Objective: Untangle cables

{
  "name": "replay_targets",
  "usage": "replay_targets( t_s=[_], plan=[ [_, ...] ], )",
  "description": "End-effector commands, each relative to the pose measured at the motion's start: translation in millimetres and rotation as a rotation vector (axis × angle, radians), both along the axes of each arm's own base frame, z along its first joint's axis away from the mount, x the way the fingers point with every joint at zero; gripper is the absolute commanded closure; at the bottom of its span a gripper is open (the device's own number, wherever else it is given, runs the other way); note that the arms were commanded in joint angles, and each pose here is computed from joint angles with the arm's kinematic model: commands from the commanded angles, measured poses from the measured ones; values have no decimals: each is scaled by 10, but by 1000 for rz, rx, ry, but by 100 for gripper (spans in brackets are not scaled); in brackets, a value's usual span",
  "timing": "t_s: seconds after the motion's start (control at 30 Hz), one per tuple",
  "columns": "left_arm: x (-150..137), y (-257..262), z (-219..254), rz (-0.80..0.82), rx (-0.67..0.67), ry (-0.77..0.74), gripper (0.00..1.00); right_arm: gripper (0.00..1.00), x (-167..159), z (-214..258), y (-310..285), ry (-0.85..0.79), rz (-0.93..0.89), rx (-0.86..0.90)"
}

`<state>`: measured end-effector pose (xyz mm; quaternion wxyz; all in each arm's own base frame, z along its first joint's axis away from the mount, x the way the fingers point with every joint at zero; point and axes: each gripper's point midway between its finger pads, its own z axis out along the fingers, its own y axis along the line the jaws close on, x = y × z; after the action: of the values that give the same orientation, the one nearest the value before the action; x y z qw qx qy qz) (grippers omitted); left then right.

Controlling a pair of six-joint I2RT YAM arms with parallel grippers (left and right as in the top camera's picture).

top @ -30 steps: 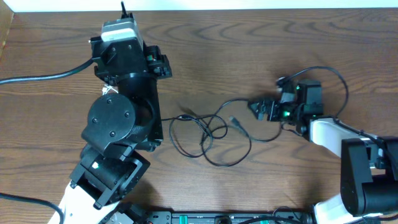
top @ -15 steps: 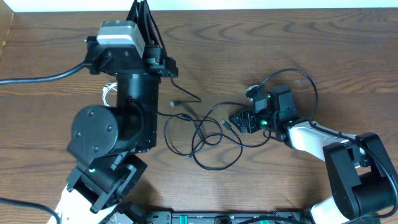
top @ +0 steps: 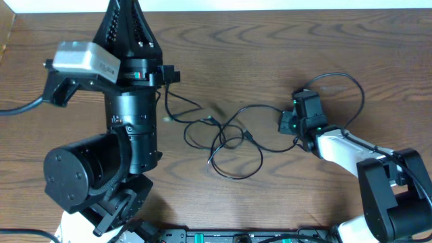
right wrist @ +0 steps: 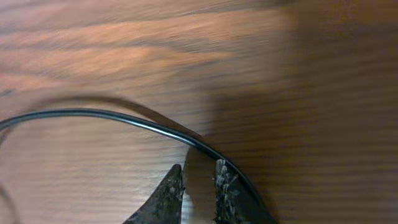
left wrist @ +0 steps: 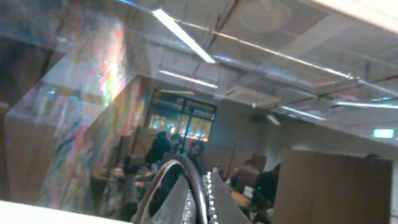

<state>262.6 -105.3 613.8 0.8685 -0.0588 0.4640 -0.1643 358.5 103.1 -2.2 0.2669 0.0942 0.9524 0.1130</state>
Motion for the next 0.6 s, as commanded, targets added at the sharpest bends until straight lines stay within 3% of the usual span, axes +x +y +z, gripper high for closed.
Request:
replay_targets(
  t_s=[0.0, 0.07, 0.13, 0.2, 0.37, 0.57],
  plan=[
    [-106, -36, 120, -44, 21, -52, 92, 83, -242, -292, -348, 126, -146, -38],
    [-99, -39, 111, -43, 24, -47, 93, 75, -264, -246, -293, 140, -101, 18],
    [-96, -41, 106, -43, 25, -45, 93, 61, -257, -107, -102, 118, 33, 117],
    [-95, -42, 105, -43, 26, -45, 93, 54, -254, 104, 116, 72, 166, 227],
    [-79, -54, 81, -43, 34, -34, 92, 53, -335, 638, 571, 0, 334, 490],
    [-30, -93, 22, -44, 53, -9, 93, 60, -547, 669, 854, 182, 217, 659]
  ],
)
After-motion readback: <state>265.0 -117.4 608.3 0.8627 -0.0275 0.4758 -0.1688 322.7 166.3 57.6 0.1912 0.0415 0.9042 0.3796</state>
